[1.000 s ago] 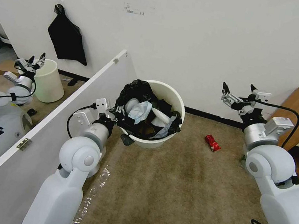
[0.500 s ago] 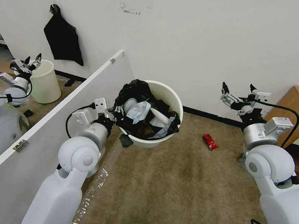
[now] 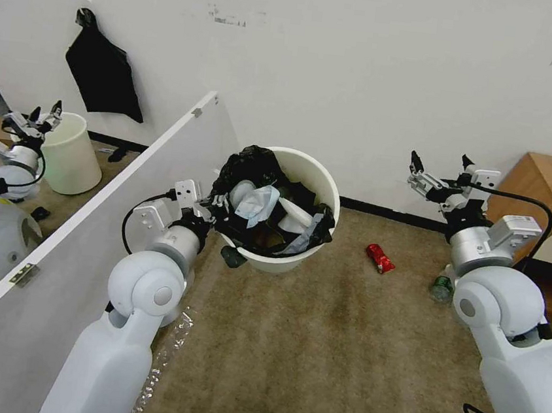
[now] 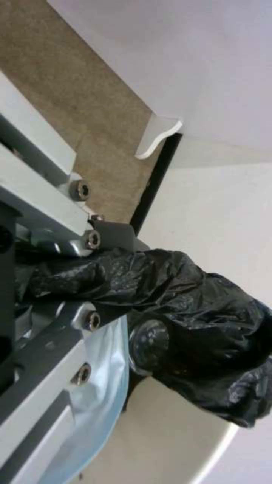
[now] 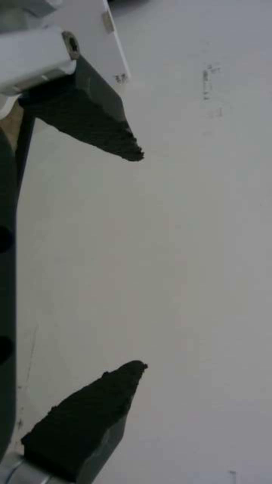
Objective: Pick up the trash bin, then pick up the garbage from the floor and place it into the trash bin.
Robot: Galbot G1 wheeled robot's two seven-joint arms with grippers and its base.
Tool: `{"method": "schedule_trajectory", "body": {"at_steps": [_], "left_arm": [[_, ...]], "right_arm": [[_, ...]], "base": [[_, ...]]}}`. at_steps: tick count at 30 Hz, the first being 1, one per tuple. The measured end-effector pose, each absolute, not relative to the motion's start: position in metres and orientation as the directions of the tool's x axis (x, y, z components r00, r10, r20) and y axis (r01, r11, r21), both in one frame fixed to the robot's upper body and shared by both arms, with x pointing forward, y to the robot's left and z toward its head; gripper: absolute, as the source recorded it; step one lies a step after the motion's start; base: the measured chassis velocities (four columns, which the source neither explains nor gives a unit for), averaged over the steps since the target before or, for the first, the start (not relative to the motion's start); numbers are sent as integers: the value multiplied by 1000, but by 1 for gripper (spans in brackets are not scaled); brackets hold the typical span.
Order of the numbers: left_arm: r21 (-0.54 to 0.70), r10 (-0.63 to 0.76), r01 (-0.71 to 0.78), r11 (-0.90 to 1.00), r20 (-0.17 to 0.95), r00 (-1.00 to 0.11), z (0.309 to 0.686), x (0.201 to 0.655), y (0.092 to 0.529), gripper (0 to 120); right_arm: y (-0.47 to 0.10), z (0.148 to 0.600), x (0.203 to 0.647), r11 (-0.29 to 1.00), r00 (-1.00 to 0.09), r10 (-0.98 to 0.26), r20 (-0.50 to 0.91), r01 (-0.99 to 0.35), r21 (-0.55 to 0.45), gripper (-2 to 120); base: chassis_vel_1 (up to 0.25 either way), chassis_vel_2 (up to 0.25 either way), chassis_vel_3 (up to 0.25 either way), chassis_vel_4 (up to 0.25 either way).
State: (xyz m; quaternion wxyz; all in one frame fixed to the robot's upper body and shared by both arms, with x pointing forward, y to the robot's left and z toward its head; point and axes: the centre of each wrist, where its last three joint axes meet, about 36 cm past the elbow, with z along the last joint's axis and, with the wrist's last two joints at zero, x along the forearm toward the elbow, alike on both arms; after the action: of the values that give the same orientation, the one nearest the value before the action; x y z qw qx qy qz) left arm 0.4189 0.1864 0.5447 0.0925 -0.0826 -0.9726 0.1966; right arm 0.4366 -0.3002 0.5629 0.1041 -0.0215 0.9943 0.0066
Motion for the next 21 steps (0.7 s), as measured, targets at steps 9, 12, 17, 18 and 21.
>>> {"method": "schedule_trajectory", "body": {"at_steps": [9,12,17,18,21], "left_arm": [[-402,196,122,908,147,-970,544,419,186,5],[-407,196,124,905,142,-970,545,419,186,5],[-409,196,124,904,139,-971,545,419,186,5],[-407,195,124,905,139,-971,545,419,186,5],[-400,194,122,908,144,-970,545,419,186,5]], "right_arm": [[-300,562,436,999,-978,-42,-206,-45,9,100],[-300,562,436,999,-978,-42,-206,-45,10,100],[-299,561,436,999,-978,-44,-206,-47,9,100],[-299,562,436,999,-977,-44,-206,-47,9,100],[-299,562,436,999,-977,-44,-206,-47,8,100]], "base": [[0,0,0,0],[0,0,0,0],[0,0,0,0],[0,0,0,0],[0,0,0,0]]}}
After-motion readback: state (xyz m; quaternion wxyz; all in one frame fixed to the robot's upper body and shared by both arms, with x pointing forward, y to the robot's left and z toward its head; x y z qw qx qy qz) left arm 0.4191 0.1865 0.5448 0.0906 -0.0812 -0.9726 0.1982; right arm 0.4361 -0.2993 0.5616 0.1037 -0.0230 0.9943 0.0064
